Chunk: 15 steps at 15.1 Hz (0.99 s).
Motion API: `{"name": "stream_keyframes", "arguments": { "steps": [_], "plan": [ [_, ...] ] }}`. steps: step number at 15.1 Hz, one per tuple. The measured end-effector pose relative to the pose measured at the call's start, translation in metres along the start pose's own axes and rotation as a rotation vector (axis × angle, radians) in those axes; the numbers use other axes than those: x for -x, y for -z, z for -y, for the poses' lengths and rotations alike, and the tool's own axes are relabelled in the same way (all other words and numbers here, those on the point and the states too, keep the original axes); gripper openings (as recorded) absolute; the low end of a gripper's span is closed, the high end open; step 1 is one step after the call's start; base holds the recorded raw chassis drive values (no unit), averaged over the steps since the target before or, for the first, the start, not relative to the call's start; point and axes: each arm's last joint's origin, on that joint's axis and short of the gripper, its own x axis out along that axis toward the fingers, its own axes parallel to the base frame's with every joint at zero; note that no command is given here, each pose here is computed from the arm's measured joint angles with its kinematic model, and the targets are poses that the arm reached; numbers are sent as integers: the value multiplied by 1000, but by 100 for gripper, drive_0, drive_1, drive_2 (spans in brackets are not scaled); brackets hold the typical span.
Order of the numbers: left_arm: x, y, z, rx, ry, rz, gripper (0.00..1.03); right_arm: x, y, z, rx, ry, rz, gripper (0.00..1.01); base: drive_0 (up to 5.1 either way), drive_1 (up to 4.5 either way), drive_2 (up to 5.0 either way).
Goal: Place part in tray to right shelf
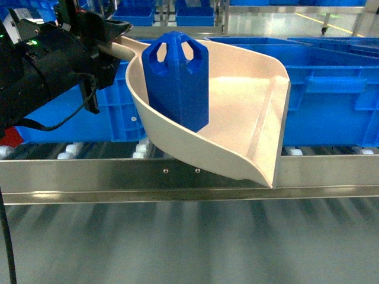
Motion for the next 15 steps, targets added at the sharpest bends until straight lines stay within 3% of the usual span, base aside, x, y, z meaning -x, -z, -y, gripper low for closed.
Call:
{"name": "stream_keyframes", "arguments": {
  "steps": [3,15],
  "plan": [
    [0,0,0,1,-3,-1,13,0,0,0,0,0,0,98,4,413,-405],
    [0,0,0,0,-4,-1,13,0,0,0,0,0,0,98,0,0,0]
  ]
}}
